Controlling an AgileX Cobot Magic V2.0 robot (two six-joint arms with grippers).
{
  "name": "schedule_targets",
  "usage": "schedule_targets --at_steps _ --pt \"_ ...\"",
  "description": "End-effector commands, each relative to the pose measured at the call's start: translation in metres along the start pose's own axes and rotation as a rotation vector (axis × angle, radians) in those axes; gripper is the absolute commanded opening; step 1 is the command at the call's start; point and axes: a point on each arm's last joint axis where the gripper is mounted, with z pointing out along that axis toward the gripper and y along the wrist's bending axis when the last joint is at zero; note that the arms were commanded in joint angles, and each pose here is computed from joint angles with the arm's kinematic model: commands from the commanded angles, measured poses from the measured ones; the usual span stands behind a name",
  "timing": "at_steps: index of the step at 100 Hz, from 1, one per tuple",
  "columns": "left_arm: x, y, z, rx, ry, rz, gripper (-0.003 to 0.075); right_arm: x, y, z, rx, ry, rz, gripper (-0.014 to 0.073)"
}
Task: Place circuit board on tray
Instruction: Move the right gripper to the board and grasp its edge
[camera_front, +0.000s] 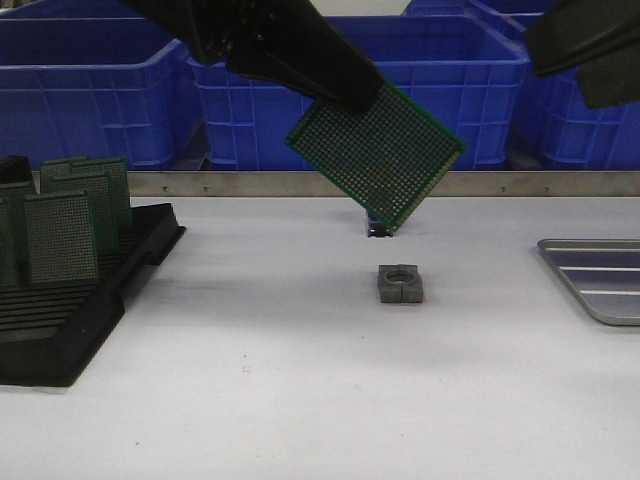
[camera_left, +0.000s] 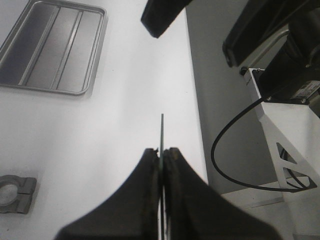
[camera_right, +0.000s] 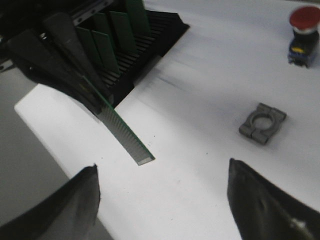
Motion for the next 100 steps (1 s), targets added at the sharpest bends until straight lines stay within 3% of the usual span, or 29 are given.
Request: schedule_targets --at_steps 1,35,63,74,87,100 --pt "-0.024 -0.017 -0.011 0.056 -0.091 0.033 -0.0020 -0.017 0.001 0.002 -0.060 -0.069 -0.195 0.0568" --pt "-0.024 -0.016 -0.011 0.050 -0.091 0.032 -0.0020 -0.021 0.004 0.041 -0.202 -0.036 -0.465 0.0568" --pt "-0.024 -0.016 -0.011 0.050 -0.091 0.032 -0.0020 -0.022 0.010 0.079 -0.294 0.001 -0.418 0.0553" --pt "-0.024 -0.016 -0.011 0.050 -0.091 0.032 -0.0020 -0.024 0.009 0.082 -0.296 -0.028 -0.367 0.0432" --pt "-0.024 -0.016 -0.011 0.050 -0.091 0.032 -0.0020 -0.026 0.010 0.082 -0.300 -0.046 -0.345 0.0142" --pt "-0.024 -0.016 -0.011 0.050 -0.091 0.032 -0.0020 -0.025 0.011 0.081 -0.313 -0.047 -0.345 -0.0073"
